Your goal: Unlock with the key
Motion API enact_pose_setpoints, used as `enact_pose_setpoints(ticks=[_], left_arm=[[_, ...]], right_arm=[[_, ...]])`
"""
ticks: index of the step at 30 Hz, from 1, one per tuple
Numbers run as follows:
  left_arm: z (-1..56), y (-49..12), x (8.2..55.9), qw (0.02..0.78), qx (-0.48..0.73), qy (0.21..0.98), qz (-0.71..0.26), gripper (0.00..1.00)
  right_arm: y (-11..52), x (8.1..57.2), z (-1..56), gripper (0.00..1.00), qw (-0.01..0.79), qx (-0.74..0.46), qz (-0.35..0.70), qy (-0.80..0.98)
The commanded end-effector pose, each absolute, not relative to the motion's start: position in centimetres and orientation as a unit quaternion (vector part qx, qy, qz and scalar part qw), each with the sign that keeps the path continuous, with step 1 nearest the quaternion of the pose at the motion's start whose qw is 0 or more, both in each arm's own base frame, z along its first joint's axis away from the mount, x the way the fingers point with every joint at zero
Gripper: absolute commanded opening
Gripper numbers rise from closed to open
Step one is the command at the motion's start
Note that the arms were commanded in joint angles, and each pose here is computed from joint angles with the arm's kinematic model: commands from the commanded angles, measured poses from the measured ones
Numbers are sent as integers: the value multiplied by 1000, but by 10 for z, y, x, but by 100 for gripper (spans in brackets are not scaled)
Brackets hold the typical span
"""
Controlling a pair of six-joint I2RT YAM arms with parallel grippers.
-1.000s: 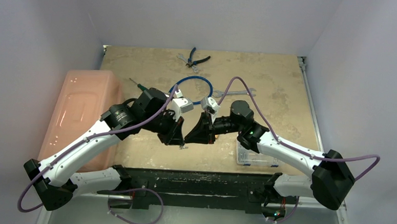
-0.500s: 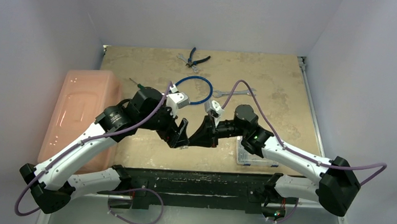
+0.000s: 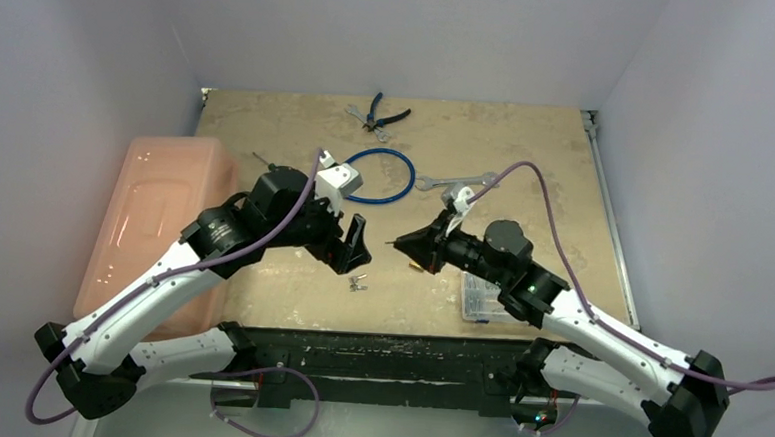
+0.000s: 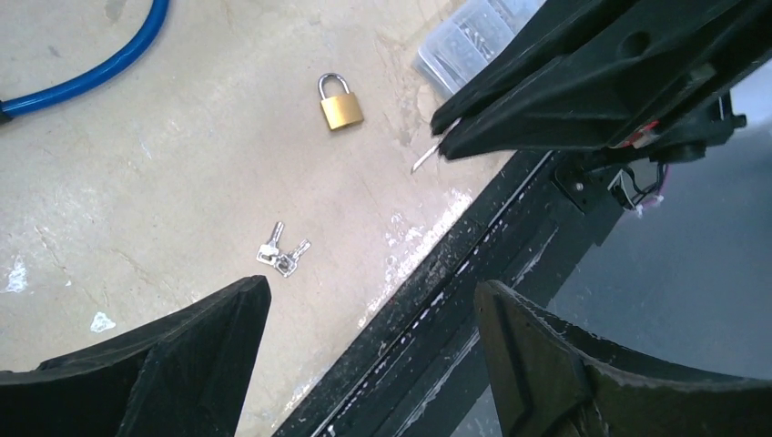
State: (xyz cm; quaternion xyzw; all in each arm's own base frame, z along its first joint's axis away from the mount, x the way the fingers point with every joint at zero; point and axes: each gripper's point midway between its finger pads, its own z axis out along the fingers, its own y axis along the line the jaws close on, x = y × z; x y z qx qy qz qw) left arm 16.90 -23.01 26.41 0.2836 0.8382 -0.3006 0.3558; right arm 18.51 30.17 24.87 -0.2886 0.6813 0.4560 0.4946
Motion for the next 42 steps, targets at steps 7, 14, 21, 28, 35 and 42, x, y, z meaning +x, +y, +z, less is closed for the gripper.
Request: enact_pose_setpoints(ticks=[7,14,21,28,35,42], left_arm=[[229,-267,212,333,210,869,-300,83],[184,-299,238,295,180,895,-281,78],[137,-342,258,269,187,917,-228,72],[99,-371,272,264,195,931,-157,73],[69,-382,278,258,189,940,-115,73],[53,-387,278,251,184,944,-111,72]], right_arm=[[192,238,237,0,576,-33,248,778],[147,230,246,0,596,45,214,772],[137,224,250,0,600,59,216,768],[138,221,252,0,596,58,223,769],[131,217,259,0,602,67,229,762],[128,215,262,0,604,72,233,758]])
